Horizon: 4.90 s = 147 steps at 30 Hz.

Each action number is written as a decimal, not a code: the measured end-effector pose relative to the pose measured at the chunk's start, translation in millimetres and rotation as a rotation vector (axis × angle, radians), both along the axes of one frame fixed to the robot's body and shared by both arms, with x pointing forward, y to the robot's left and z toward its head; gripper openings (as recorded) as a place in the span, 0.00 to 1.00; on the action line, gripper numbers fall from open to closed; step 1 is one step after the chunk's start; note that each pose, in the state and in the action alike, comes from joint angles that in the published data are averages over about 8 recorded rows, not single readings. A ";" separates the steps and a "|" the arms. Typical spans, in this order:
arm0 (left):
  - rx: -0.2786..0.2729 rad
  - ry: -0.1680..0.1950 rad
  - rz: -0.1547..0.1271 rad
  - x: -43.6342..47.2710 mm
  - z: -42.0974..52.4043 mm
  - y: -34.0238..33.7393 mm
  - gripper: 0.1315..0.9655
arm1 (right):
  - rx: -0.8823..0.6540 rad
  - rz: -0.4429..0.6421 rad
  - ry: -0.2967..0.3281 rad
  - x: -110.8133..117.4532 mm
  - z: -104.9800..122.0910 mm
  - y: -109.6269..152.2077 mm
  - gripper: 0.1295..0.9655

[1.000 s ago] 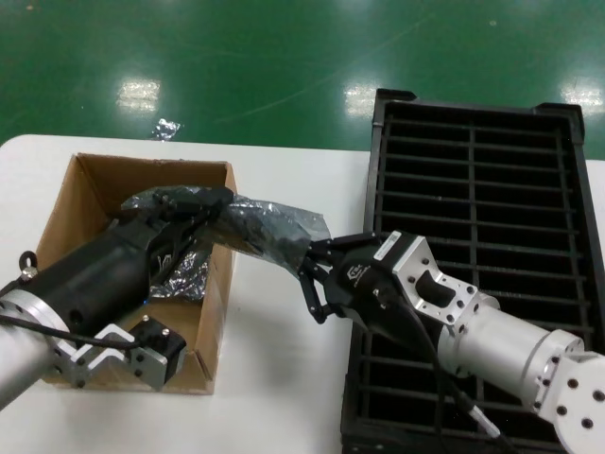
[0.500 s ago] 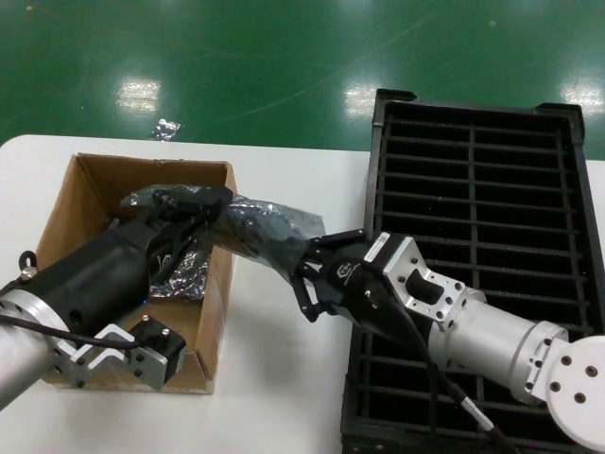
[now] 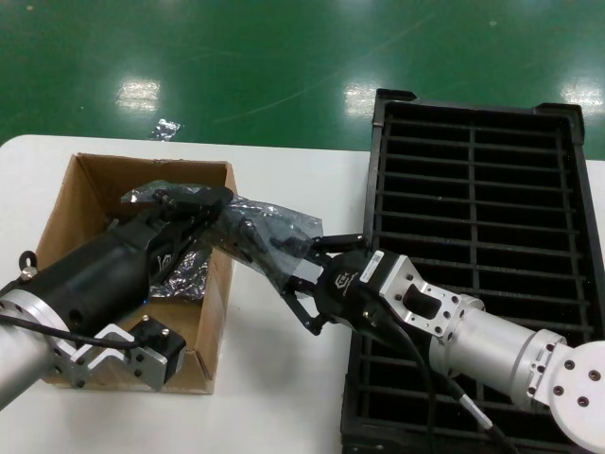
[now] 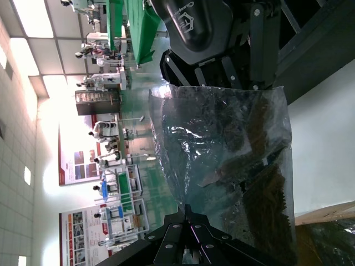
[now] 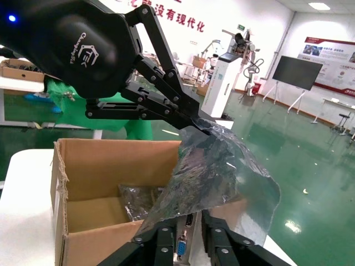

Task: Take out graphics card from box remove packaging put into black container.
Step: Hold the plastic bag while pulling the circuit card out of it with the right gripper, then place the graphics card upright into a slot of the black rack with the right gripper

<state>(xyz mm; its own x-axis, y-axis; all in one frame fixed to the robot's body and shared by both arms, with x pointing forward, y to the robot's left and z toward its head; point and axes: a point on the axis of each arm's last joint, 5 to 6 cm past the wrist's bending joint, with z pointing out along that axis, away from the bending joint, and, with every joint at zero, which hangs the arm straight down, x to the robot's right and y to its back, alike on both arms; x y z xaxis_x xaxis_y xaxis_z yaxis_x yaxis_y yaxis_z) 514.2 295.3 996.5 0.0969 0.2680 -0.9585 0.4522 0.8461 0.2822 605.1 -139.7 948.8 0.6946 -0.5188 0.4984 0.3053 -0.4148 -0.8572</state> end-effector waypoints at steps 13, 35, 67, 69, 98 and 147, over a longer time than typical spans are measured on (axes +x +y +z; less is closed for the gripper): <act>0.000 0.000 0.000 0.0 0.0 0.0 0.01 | 0.055 -0.014 0.027 5.9 -5.3 10.7 0.20; 0.000 0.000 0.000 0.0 0.0 0.0 0.01 | 0.123 -0.035 0.085 0.7 -14.1 25.0 0.04; 0.000 0.000 0.000 0.0 0.0 0.0 0.01 | 0.133 0.029 0.146 -90.7 16.1 -43.1 0.03; 0.000 0.000 0.000 0.0 0.0 0.0 0.01 | 0.138 0.031 0.157 -101.3 20.8 -55.3 0.03; 0.000 0.000 0.000 0.0 0.0 0.0 0.01 | 0.087 0.033 0.205 -174.3 66.6 -193.9 0.03; 0.000 0.000 0.000 0.0 0.0 0.0 0.01 | -0.685 0.281 0.349 -72.6 182.7 -170.7 0.03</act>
